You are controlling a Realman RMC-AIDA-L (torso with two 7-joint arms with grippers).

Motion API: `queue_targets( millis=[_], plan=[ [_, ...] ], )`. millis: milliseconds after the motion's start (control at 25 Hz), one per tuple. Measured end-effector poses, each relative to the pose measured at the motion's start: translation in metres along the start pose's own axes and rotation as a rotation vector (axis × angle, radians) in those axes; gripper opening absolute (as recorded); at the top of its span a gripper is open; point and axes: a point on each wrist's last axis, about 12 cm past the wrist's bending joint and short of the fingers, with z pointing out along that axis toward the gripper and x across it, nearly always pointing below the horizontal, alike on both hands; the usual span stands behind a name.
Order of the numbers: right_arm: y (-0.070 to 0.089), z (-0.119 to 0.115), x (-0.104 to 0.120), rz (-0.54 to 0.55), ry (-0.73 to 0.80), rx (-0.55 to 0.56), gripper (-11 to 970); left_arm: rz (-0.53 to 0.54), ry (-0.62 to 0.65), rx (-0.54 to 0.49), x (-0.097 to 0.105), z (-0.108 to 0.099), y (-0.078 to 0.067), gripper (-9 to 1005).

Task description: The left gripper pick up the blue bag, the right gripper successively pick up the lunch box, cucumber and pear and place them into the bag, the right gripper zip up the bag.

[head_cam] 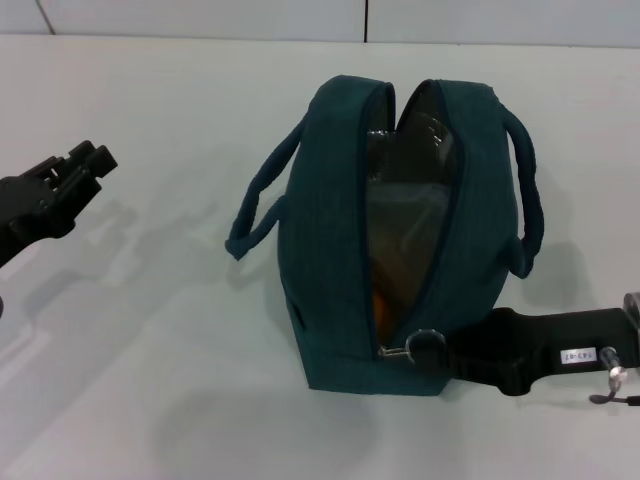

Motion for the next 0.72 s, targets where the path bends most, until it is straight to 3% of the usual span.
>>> queue_targets(
  millis=[200, 320, 720],
  plan=[
    [-0.001, -0.009, -0.007, 0.035, 0.048, -0.001, 10, 0.007, -0.007, 0.013, -0.003, 0.005, 0.000, 272],
    [-0.001, -0.012, -0.009, -0.008, 0.004, 0.010, 10, 0.010, -0.008, 0.015, -0.003, 0.007, 0.000, 272],
    [0.010, 0.013, -0.024, -0.165, -0.012, -0.087, 11, 0.019, 0.004, 0.019, 0.002, 0.008, -0.002, 272]
  ],
)
